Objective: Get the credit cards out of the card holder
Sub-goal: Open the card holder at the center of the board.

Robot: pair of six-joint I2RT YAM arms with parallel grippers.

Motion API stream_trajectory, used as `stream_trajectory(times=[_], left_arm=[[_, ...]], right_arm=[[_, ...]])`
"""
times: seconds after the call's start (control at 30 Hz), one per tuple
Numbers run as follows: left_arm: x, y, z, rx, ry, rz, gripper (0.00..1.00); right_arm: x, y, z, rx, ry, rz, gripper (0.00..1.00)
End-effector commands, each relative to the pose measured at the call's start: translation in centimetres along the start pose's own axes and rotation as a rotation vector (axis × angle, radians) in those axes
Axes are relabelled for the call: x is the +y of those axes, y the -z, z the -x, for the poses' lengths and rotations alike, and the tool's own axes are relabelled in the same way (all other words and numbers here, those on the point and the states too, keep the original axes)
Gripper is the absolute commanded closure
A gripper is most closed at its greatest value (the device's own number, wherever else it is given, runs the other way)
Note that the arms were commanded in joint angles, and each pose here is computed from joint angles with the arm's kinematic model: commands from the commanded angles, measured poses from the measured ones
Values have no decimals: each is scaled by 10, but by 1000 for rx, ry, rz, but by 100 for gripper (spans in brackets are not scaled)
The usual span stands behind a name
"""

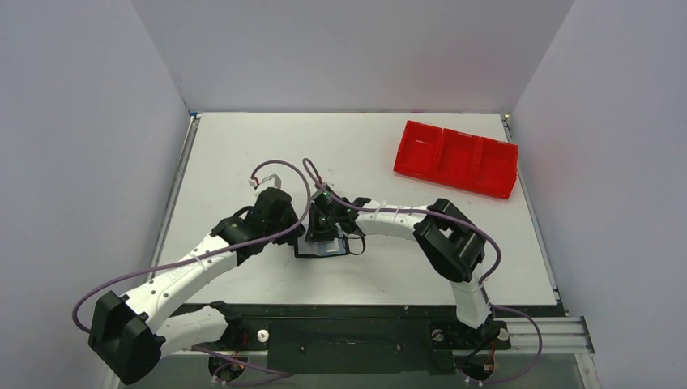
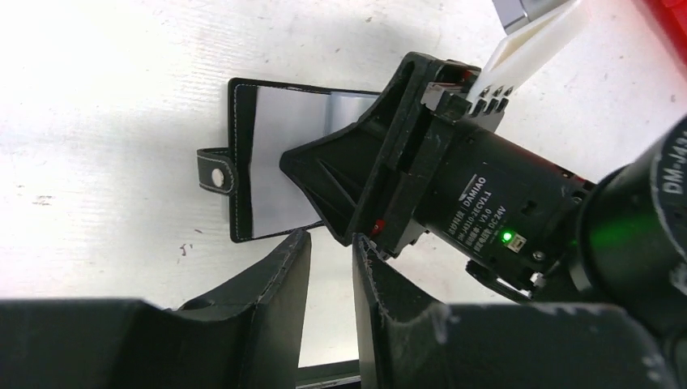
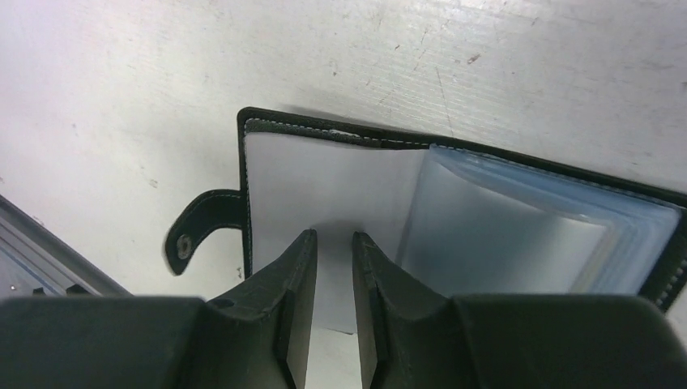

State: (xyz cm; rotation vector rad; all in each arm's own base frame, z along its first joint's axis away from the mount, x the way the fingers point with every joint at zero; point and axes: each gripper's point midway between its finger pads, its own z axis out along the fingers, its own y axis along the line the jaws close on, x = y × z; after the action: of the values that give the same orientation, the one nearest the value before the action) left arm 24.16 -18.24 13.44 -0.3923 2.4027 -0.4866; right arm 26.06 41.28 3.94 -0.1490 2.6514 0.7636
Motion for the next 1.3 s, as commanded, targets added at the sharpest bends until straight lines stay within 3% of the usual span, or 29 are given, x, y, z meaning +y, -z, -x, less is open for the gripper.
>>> stream_trajectory(times=[0.0,0.3,0.6,0.97,1.1,1.27], left_arm=[[10,0,1,-12,23,28,77],[9,-15,-7,26,32,14,77],[0,-31,-11,68,23,-16,78],[-30,-40,-10,90,-51,-71,77],[-19,-40,-7,69,-56,-9,78],[16,-44,-16,72,-50,123,85]], right_arm=[[17,-10,4,-4,-12,44,80],[9,7,20,-47,-33,41,81],[1,43,43,-131,-54,46,75],[-45,60,42,-174,-88,-56,74],[-47,56,35,-158,-85,-64,77],[-39,48,29,-141,-66,-60,81]])
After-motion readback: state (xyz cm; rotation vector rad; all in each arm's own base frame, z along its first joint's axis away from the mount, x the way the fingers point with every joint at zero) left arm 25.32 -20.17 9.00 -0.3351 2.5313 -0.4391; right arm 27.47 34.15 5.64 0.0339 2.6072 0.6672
